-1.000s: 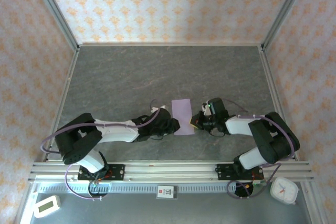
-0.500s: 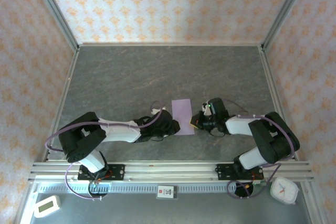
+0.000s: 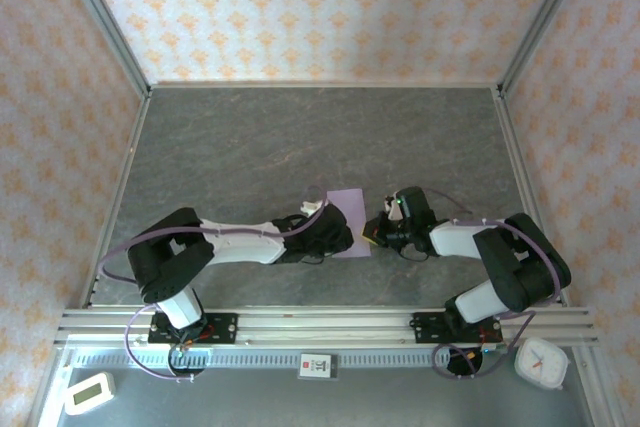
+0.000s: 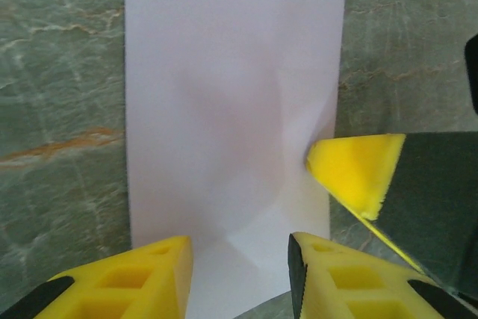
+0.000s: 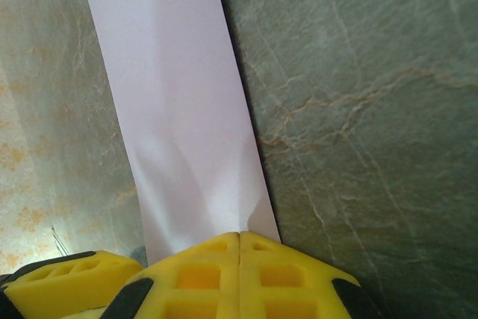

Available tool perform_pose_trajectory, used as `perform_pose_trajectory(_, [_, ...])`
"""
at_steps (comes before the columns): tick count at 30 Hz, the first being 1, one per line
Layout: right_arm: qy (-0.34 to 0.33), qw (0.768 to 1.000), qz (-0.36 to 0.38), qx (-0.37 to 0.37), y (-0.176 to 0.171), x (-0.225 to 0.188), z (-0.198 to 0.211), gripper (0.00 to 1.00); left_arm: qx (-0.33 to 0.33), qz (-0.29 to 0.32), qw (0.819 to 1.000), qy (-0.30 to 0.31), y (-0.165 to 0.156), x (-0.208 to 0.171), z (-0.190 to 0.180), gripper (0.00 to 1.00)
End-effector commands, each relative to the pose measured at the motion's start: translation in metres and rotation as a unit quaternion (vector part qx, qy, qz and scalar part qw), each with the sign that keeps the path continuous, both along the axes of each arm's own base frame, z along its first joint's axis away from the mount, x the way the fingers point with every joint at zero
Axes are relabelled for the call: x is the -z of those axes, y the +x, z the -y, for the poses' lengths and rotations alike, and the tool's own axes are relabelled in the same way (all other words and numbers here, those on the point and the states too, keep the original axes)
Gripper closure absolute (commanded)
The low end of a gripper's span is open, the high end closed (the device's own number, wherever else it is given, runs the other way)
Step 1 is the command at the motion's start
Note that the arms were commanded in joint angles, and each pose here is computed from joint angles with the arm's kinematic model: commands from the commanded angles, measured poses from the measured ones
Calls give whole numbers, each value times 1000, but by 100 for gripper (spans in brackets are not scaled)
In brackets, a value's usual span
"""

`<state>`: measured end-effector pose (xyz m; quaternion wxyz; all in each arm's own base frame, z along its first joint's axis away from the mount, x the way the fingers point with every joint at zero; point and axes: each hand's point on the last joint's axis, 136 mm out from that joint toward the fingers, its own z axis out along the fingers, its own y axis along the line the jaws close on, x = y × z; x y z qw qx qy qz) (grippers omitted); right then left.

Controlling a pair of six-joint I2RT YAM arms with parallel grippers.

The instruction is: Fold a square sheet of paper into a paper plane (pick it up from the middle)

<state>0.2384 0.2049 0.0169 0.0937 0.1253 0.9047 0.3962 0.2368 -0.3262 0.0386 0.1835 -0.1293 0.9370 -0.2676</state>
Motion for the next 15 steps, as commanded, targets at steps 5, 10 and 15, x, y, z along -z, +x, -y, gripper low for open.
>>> perform_pose_trajectory(5, [-43, 998, -42, 3, -18, 25, 17, 100, -43, 2, 998, 40, -5, -2, -29, 58])
perform_pose_trajectory(10, [-45, 998, -43, 1, -19, 26, 17, 100, -31, -11, 999, 37, -9, 8, -22, 58])
perform_pose_trajectory(15, [-46, 998, -43, 0, -20, 26, 18, 100, -19, -18, 999, 43, -9, 16, -13, 58])
